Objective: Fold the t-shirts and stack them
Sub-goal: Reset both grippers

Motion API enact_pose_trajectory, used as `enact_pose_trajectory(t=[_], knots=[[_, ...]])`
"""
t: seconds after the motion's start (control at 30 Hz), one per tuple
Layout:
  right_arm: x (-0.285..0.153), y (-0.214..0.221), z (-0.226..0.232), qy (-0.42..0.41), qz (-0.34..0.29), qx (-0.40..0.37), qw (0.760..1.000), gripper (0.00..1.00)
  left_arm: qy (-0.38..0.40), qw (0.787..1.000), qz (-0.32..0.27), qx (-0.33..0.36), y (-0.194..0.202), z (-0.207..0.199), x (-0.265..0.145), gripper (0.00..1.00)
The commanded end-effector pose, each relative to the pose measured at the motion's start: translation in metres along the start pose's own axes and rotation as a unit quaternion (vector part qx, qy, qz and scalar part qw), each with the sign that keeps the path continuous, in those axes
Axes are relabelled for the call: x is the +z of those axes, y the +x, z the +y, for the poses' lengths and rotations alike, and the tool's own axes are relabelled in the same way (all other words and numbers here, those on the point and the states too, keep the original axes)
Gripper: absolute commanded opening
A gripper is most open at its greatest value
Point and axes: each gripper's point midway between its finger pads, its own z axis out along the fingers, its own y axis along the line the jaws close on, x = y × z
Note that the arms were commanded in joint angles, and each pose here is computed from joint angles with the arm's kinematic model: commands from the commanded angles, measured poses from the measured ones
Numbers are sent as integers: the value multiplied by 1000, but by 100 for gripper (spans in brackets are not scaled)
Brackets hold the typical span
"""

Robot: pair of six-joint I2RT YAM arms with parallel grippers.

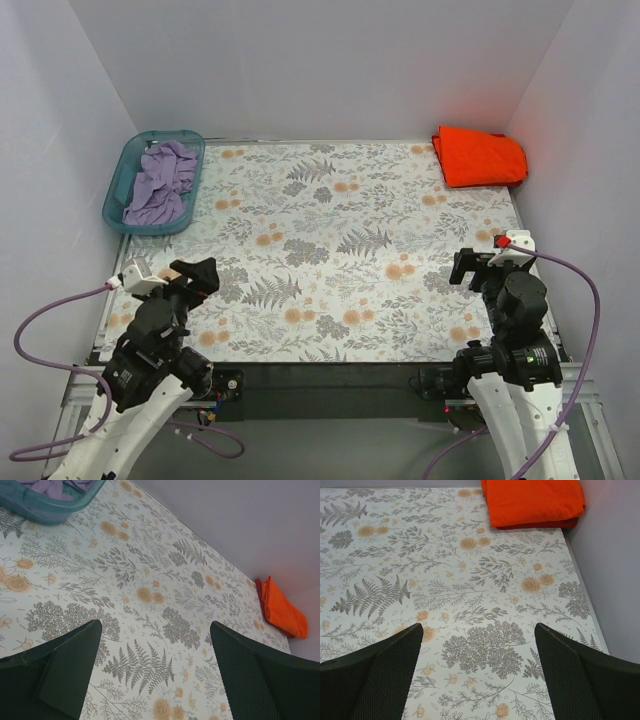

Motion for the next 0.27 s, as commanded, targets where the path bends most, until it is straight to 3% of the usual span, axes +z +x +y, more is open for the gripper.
enact_pose_trajectory(t=[0.0, 0.23], knots=[[1, -17, -2, 8, -34, 10, 999, 98, 6, 1000, -8, -3, -3, -6, 4, 90], [3, -17, -2, 11, -32, 12, 999, 98, 13, 1000, 20, 20, 9, -13, 10, 90]])
